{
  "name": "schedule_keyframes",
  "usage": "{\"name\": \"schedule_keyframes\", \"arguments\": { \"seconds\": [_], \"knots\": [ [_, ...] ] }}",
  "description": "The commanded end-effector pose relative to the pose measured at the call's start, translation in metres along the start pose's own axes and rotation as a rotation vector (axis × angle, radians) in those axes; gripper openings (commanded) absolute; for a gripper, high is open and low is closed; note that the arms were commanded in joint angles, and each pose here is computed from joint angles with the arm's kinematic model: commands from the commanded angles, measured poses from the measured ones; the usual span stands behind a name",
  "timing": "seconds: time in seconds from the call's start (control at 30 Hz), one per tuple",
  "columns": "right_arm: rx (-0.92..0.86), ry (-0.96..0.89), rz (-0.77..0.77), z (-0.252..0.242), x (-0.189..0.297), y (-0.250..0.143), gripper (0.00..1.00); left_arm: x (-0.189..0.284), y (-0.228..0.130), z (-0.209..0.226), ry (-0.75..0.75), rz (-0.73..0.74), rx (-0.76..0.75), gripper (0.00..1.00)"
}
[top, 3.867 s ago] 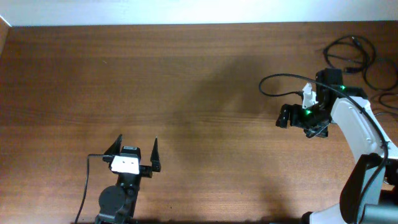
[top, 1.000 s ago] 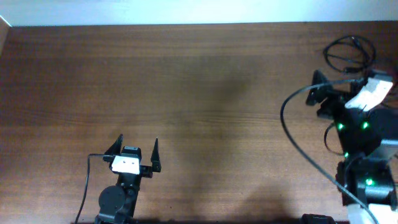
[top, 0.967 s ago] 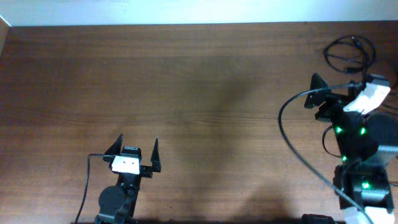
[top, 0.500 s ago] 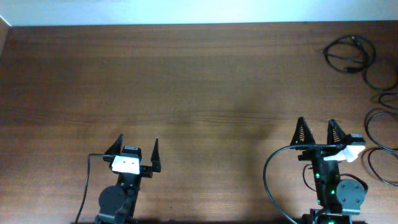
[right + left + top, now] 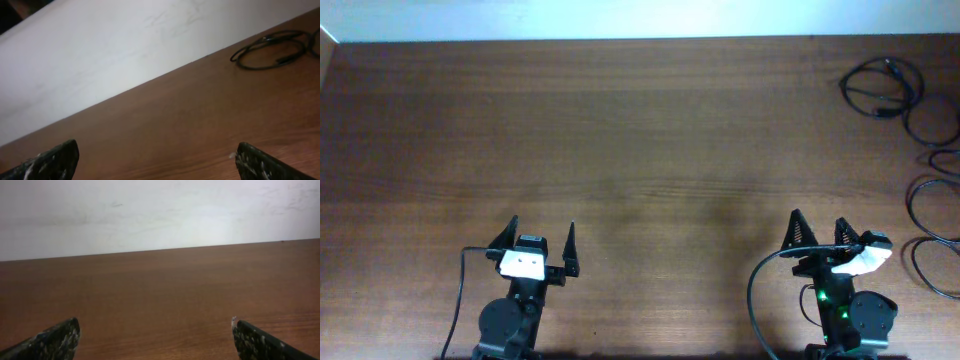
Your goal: Untangle cables
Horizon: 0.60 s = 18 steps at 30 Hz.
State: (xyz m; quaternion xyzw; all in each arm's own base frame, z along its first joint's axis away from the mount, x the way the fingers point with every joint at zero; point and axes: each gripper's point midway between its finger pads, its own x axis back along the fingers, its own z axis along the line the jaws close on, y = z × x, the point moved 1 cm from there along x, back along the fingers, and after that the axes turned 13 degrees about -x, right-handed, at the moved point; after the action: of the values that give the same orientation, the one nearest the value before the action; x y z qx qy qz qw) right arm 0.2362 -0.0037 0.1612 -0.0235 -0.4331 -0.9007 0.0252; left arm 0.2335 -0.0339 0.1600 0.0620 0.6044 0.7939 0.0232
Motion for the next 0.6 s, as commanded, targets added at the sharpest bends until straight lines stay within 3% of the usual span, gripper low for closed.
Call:
{"name": "schedule_keyframes", "arguments": {
  "seconds": [0.0, 0.2, 0.57],
  "knots": [
    [0.107, -0.001, 0.002, -0.0008, 0.0002, -0.0019, 0.99, 0.0001, -0.0013, 0.0, -0.001, 0.001, -0.015, 0.99],
    [0.313, 0.005, 0.009, -0.0002, 0.0003, -0.0032, 0.99, 0.0001, -0.0013, 0.0, -0.001, 0.001, -0.015, 0.99],
    [0.313, -0.005, 0.002, -0.0016, 0.0002, -0.0018, 0.99, 0.0001, -0.0013, 0.0, -0.001, 0.001, -0.015, 0.99]
  ]
}}
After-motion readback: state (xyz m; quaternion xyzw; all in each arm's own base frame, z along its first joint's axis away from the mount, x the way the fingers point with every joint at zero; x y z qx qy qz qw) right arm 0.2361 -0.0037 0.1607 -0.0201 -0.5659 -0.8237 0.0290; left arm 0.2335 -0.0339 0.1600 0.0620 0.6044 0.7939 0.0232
